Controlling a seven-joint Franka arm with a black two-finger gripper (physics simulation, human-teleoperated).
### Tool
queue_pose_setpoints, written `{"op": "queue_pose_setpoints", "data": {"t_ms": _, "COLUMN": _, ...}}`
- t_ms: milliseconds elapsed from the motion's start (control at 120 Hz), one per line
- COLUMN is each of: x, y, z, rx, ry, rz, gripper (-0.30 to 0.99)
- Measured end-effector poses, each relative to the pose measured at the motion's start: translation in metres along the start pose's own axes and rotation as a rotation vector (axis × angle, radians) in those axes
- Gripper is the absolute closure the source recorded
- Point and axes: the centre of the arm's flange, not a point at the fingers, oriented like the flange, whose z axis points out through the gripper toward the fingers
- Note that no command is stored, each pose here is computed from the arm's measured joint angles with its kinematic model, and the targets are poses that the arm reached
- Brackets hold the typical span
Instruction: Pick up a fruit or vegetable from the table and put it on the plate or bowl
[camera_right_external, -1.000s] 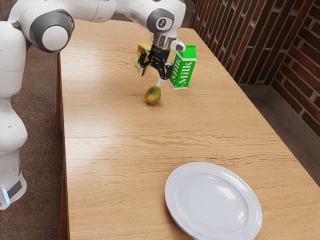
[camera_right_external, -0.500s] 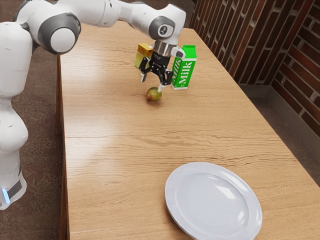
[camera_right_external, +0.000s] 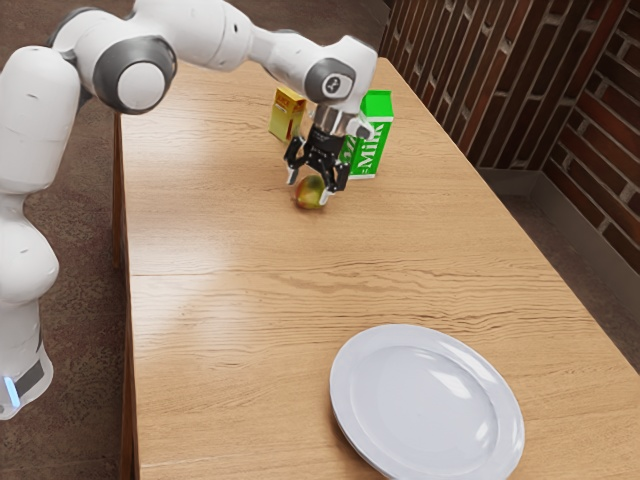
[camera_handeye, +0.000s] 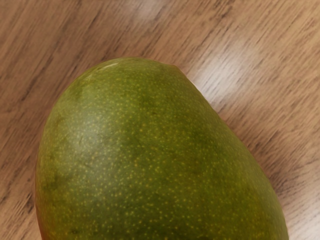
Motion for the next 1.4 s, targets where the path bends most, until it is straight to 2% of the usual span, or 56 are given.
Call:
{"op": "queue_pose_setpoints", "data": {"t_ms": 200, "x": 0.006, "y": 0.001, "z": 0.007, "rx": 0.003, "ry": 0.009, "rz": 0.001, "gripper": 0.00}}
{"op": "queue_pose_setpoints", "data": {"t_ms": 383, "x": 0.008, "y": 0.000, "z": 0.008, "rx": 0.026, "ry": 0.022, "rz": -0.002, "gripper": 0.20}}
{"op": "queue_pose_setpoints", "data": {"t_ms": 533, "x": 0.006, "y": 0.001, "z": 0.002, "rx": 0.053, "ry": 0.041, "rz": -0.003, "gripper": 0.24}}
{"op": "queue_pose_setpoints", "data": {"t_ms": 642, "x": -0.007, "y": 0.018, "z": -0.023, "rx": 0.072, "ry": 0.081, "rz": 0.018, "gripper": 0.25}}
{"op": "queue_pose_setpoints", "data": {"t_ms": 758, "x": -0.045, "y": 0.069, "z": -0.067, "rx": 0.110, "ry": 0.150, "rz": 0.098, "gripper": 0.27}}
{"op": "queue_pose_setpoints", "data": {"t_ms": 875, "x": -0.107, "y": 0.161, "z": -0.110, "rx": 0.156, "ry": 0.222, "rz": 0.271, "gripper": 0.30}}
{"op": "queue_pose_setpoints", "data": {"t_ms": 1008, "x": -0.201, "y": 0.275, "z": -0.105, "rx": 0.227, "ry": 0.236, "rz": 0.511, "gripper": 0.34}}
{"op": "queue_pose_setpoints", "data": {"t_ms": 1067, "x": -0.247, "y": 0.321, "z": -0.102, "rx": 0.238, "ry": 0.249, "rz": 0.627, "gripper": 0.35}}
{"op": "queue_pose_setpoints", "data": {"t_ms": 1125, "x": -0.275, "y": 0.360, "z": -0.087, "rx": 0.236, "ry": 0.233, "rz": 0.726, "gripper": 0.36}}
{"op": "queue_pose_setpoints", "data": {"t_ms": 1208, "x": -0.302, "y": 0.391, "z": -0.071, "rx": 0.241, "ry": 0.217, "rz": 0.807, "gripper": 0.36}}
{"op": "queue_pose_setpoints", "data": {"t_ms": 1400, "x": -0.345, "y": 0.427, "z": -0.040, "rx": 0.257, "ry": 0.185, "rz": 0.914, "gripper": 0.34}}
